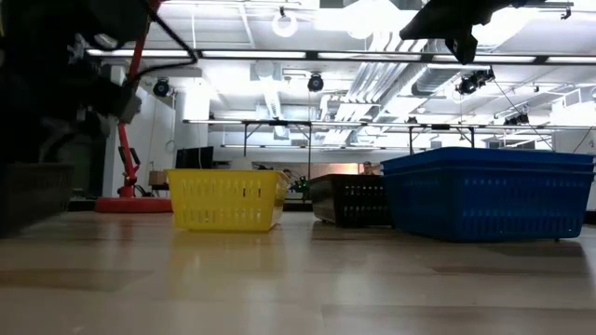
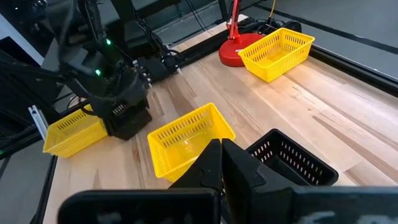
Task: Stack baskets by color
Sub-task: Stack the left black bin on the right black bin
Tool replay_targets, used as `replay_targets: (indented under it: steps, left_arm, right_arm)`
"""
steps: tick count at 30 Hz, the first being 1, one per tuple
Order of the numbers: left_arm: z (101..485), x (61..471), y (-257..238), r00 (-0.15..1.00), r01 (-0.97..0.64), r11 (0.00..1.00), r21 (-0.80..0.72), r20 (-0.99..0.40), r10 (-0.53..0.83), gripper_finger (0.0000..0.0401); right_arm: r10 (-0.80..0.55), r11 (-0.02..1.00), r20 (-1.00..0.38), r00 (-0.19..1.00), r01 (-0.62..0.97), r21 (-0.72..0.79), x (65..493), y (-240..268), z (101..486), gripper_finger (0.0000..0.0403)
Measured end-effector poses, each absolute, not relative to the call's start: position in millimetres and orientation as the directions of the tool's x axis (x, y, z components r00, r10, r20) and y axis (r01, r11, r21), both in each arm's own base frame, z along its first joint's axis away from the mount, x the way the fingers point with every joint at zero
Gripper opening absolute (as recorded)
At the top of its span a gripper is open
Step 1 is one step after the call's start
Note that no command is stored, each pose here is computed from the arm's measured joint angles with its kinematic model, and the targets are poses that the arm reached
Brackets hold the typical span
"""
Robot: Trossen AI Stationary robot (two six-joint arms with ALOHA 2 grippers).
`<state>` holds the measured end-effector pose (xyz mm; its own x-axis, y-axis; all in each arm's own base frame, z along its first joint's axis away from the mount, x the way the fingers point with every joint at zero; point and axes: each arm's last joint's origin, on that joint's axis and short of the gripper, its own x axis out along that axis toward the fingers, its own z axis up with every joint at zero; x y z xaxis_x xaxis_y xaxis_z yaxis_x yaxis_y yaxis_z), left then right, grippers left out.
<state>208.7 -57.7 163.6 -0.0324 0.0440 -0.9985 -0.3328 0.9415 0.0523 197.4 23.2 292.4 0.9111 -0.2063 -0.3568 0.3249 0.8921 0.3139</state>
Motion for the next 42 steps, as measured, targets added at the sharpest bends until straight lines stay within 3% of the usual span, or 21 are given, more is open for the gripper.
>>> replay_targets:
  steps: [5,10,15,21,25,32,36,42]
  left_arm:
    - [217.0,205.7,-47.9,0.052,-0.379,0.925,0.041,-0.996,0.065,0.0003]
    - [289.5,203.4,-27.8,0.307,-0.528,0.849,-0.002,-0.933,0.189,0.0001]
    - [330.4,219.8,-6.0,0.577,-0.667,0.724,-0.175,-0.736,0.354,0.0000]
    - [333.5,269.3,5.6,0.788,-0.612,0.651,-0.450,-0.421,0.450,0.0000]
    - [302.9,303.5,7.3,0.777,-0.624,0.532,-0.572,-0.387,0.496,0.0000]
    - [233.3,347.5,18.8,0.700,-0.691,0.277,-0.668,-0.523,0.486,0.0000]
    - [218.5,362.6,31.3,0.684,-0.695,0.182,-0.696,-0.561,0.467,0.0000]
    - [220.7,364.4,48.3,0.647,-0.713,0.131,-0.689,-0.575,0.500,0.0000]
  right_arm:
    - [-0.206,0.892,-0.356,0.912,0.324,0.315,197.5,23.2,292.5,0.0000]
    - [-0.204,0.890,-0.326,0.923,0.314,0.331,198.3,23.3,295.7,0.0000]
    - [-0.204,0.882,-0.219,0.954,0.276,0.381,198.2,23.1,307.7,0.0000]
    - [-0.238,0.875,-0.105,0.965,0.260,0.407,188.7,17.0,323.5,0.0000]
    - [-0.282,0.862,-0.057,0.958,0.279,0.423,178.9,11.2,331.5,0.0000]
    - [-0.331,0.845,-0.011,0.943,0.302,0.442,166.2,3.1,339.4,0.0000]
    - [-0.346,0.839,-0.010,0.938,0.314,0.444,165.8,0.5,339.7,0.0000]
    - [-0.347,0.837,-0.023,0.938,0.321,0.443,165.8,-0.1,338.3,0.0000]
